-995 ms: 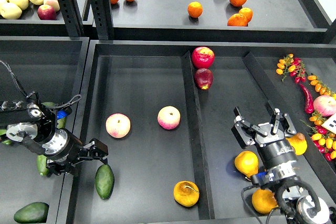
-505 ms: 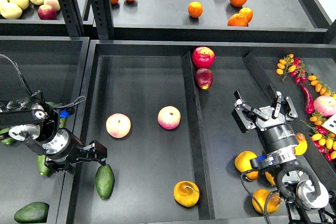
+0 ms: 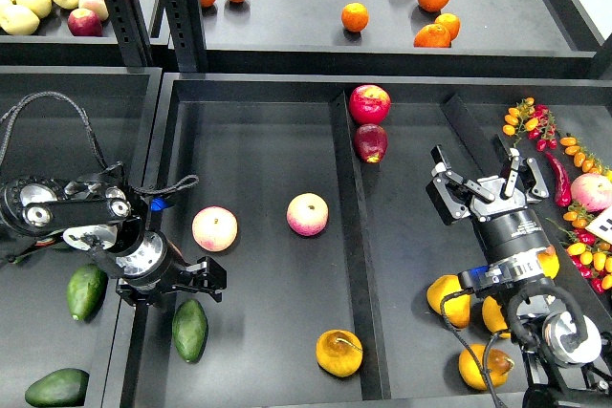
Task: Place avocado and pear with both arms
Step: 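Lower the left gripper and close it on the green avocado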
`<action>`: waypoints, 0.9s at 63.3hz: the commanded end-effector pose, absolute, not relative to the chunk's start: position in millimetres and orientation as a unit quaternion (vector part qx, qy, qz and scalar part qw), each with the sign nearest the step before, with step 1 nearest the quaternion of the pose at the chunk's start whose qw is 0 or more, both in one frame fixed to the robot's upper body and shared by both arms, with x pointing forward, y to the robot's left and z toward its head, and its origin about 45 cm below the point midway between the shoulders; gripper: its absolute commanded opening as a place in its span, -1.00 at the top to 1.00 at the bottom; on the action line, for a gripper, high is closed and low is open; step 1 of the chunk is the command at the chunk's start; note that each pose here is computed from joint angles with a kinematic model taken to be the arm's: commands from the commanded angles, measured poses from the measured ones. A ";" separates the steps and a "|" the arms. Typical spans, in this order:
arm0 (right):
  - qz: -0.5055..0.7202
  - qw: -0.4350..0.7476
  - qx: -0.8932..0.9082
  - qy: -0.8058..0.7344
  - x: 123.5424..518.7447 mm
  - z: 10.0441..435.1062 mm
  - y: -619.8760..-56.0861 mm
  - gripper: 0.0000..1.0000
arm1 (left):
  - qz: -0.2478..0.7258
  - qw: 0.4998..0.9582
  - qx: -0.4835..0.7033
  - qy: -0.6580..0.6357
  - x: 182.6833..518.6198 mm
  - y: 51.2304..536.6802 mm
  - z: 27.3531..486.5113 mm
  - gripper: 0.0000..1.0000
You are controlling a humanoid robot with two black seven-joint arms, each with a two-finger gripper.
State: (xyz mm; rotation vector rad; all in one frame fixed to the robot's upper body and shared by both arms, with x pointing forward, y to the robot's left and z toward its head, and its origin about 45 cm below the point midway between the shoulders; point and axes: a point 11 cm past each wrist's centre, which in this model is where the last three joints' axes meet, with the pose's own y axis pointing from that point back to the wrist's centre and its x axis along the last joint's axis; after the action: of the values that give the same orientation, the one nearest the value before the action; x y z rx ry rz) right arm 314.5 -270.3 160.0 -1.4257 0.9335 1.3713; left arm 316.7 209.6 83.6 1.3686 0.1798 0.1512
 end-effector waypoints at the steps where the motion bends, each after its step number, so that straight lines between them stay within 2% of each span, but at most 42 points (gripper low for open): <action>1: 0.556 0.460 -0.580 0.379 314.1 160.3 -270.5 -0.99 | 0.063 0.762 0.640 0.078 315.7 205.3 76.3 -0.99; 28: 0.555 0.460 -0.580 0.378 314.1 160.4 -270.5 -0.99 | 0.054 0.743 0.662 0.082 307.5 214.7 60.7 -0.99; 57: 0.555 0.460 -0.581 0.378 313.6 160.3 -270.5 -0.99 | 0.044 0.742 0.664 0.083 300.3 194.4 42.6 -0.99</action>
State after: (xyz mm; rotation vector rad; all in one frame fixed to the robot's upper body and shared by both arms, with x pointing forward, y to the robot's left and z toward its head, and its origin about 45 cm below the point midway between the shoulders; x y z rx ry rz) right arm 313.8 -270.5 160.5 -1.4293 0.9300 1.3651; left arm 302.5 197.9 46.6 1.4545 0.1795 0.1005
